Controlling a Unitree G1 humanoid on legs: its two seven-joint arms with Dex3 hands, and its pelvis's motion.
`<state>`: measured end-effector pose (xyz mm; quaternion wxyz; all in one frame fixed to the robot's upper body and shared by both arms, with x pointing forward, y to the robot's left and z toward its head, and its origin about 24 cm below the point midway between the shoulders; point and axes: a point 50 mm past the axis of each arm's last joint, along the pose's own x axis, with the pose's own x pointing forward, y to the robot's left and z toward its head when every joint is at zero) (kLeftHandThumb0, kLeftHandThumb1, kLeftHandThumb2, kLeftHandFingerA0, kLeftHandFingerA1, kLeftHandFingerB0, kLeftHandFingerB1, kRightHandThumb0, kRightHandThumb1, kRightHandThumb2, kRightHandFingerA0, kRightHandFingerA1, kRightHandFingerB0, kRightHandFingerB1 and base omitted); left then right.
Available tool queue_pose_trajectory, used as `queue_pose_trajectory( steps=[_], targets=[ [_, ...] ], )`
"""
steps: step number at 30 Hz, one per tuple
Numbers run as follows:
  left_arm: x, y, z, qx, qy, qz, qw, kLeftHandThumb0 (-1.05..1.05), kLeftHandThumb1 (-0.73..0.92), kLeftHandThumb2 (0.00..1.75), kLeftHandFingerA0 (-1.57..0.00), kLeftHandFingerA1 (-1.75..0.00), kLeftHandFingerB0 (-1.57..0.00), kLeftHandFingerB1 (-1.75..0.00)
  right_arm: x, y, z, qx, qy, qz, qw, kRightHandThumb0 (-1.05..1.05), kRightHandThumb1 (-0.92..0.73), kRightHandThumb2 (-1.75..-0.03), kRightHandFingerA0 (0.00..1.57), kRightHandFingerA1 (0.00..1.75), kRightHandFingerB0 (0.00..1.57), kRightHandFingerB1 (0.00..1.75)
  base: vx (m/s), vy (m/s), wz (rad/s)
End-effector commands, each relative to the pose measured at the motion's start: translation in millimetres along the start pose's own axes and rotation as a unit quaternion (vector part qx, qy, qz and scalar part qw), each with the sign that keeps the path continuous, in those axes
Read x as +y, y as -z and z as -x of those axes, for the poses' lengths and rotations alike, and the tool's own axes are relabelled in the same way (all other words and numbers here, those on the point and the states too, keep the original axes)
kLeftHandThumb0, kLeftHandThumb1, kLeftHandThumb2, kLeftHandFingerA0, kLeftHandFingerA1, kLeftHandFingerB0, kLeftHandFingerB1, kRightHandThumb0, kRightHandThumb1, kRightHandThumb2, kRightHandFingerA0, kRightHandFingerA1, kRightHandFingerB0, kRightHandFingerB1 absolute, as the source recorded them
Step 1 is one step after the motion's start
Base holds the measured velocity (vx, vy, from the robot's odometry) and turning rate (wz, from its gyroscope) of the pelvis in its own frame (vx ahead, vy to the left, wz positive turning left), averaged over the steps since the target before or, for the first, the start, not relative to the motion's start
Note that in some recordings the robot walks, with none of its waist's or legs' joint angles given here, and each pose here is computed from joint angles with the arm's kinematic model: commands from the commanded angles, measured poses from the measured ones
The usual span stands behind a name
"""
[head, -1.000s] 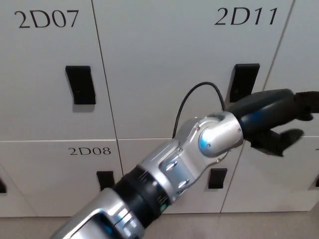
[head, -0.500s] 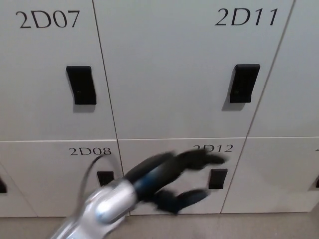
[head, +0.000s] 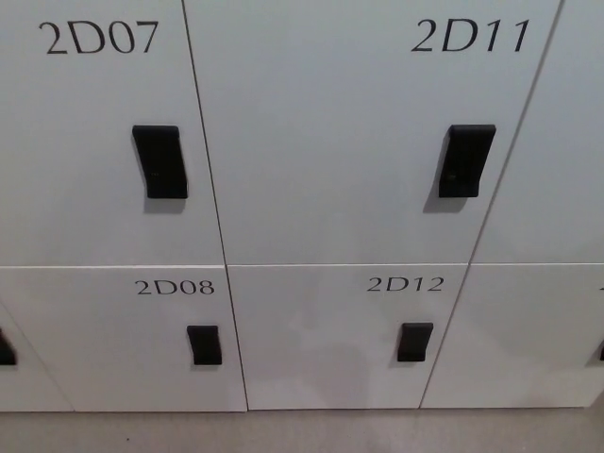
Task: The robot uses its left hand to push the door of an open cabinet towards the right and closes it
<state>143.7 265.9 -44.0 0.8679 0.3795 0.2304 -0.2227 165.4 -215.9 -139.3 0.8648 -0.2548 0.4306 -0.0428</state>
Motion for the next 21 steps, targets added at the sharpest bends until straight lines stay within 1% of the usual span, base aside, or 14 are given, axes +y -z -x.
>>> queue_pose_trajectory(
  steps=[1, 3, 5, 7, 9, 10, 11, 12, 13, 15, 16, 18, 21],
  targets=[
    [23.8, 53.9, 29.3, 0.065, -0.165, -0.009, 0.984, -0.73, 0.91, 0.68, -0.35, -0.32, -0.32, -0.31, -11.1, 4.9, 0.9, -0.023, 0.001, -0.030, 0.999, -0.52, -0.63, -0.95, 0.36, 0.53, 0.27, 0.47, 0.00, 0.000, 0.00],
    [24.7, 57.4, 28.1, 0.074, -0.169, -0.012, 0.983, -0.73, 0.91, 0.68, -0.35, -0.32, -0.32, -0.31, -11.2, 4.8, 0.8, -0.023, 0.001, -0.030, 0.999, -0.52, -0.63, -0.95, 0.36, 0.53, 0.27, 0.47, 0.00, 0.000, 0.00],
    [29.9, 76.5, 27.6, 0.138, -0.194, -0.014, 0.971, -0.73, 0.90, 0.68, -0.35, -0.32, -0.33, -0.31, -12.3, 0.8, -0.3, -0.027, 0.003, -0.044, 0.999, -0.51, -0.62, -0.95, 0.38, 0.54, 0.28, 0.48, 0.00, 0.000, 0.00],
    [30.5, 79.1, 27.6, 0.145, -0.197, -0.015, 0.969, -0.73, 0.90, 0.68, -0.35, -0.32, -0.33, -0.31, -12.4, 0.4, -0.4, -0.028, 0.003, -0.045, 0.999, -0.51, -0.62, -0.95, 0.38, 0.54, 0.28, 0.48, 0.00, 0.000, 0.00],
    [26.0, 92.6, 33.7, 0.193, -0.202, -0.015, 0.960, -0.72, 0.90, 0.68, -0.36, -0.33, -0.32, -0.31, -11.1, 0.5, -0.3, -0.027, 0.001, -0.040, 0.999, -0.51, -0.62, -0.94, 0.37, 0.53, 0.29, 0.48, 0.00, 0.000, 0.00],
    [22.7, 101.2, 38.4, 0.224, -0.205, -0.006, 0.953, -0.76, 0.90, 0.68, -0.36, -0.34, -0.32, -0.31, -10.6, 0.6, -0.4, -0.025, -0.001, -0.036, 0.999, -0.51, -0.62, -0.94, 0.35, 0.53, 0.27, 0.48, 0.00, 0.000, 0.00],
    [21.7, 103.5, 39.7, 0.233, -0.206, 0.002, 0.950, -0.76, 0.90, 0.68, -0.36, -0.34, -0.32, -0.31, -10.6, 0.7, -0.5, -0.024, -0.002, -0.034, 0.999, -0.51, -0.62, -0.94, 0.35, 0.53, 0.27, 0.48, 0.00, 0.000, 0.00],
    [22.1, 106.2, 40.7, 0.240, -0.220, 0.046, 0.944, -0.78, 0.83, 0.71, -0.37, -0.37, -0.30, -0.33, -10.9, 0.2, -0.6, -0.025, -0.003, -0.036, 0.999, -0.50, -0.62, -0.93, 0.36, 0.53, 0.28, 0.48, 0.00, 0.000, 0.00],
    [22.7, 108.6, 41.5, 0.242, -0.236, 0.097, 0.936, -0.78, 0.83, 0.71, -0.37, -0.37, -0.30, -0.33, -11.2, -0.5, -0.8, -0.026, -0.004, -0.040, 0.999, -0.50, -0.62, -0.93, 0.36, 0.53, 0.28, 0.48, 0.00, 0.000, 0.00],
    [22.9, 109.3, 41.5, 0.242, -0.240, 0.106, 0.934, -0.78, 0.83, 0.71, -0.37, -0.37, -0.30, -0.33, -11.2, -0.7, -0.9, -0.026, -0.004, -0.041, 0.999, -0.50, -0.62, -0.93, 0.36, 0.53, 0.28, 0.48, 0.00, 0.000, 0.00],
    [24.8, 111.1, 40.7, 0.248, -0.247, 0.136, 0.927, -0.69, 0.86, 0.67, -0.45, -0.36, -0.37, -0.33, -11.0, -0.5, -0.6, -0.028, -0.004, -0.045, 0.999, -0.49, -0.59, -0.91, 0.36, 0.53, 0.29, 0.48, 0.00, 0.000, 0.00],
    [26.9, 113.1, 39.5, 0.253, -0.255, 0.176, 0.916, -0.70, 0.86, 0.66, -0.46, -0.36, -0.36, -0.33, -10.8, -0.8, -0.5, -0.030, -0.003, -0.050, 0.998, -0.49, -0.59, -0.91, 0.36, 0.53, 0.29, 0.49, 0.00, 0.000, 0.00],
    [29.3, 113.5, 37.9, 0.252, -0.257, 0.194, 0.913, -0.70, 0.85, 0.66, -0.49, -0.38, -0.36, -0.34, -11.6, -2.1, -1.1, -0.030, 0.000, -0.041, 0.999, -0.49, -0.59, -0.91, 0.37, 0.53, 0.30, 0.49, 0.00, 0.000, 0.00]
  ],
)
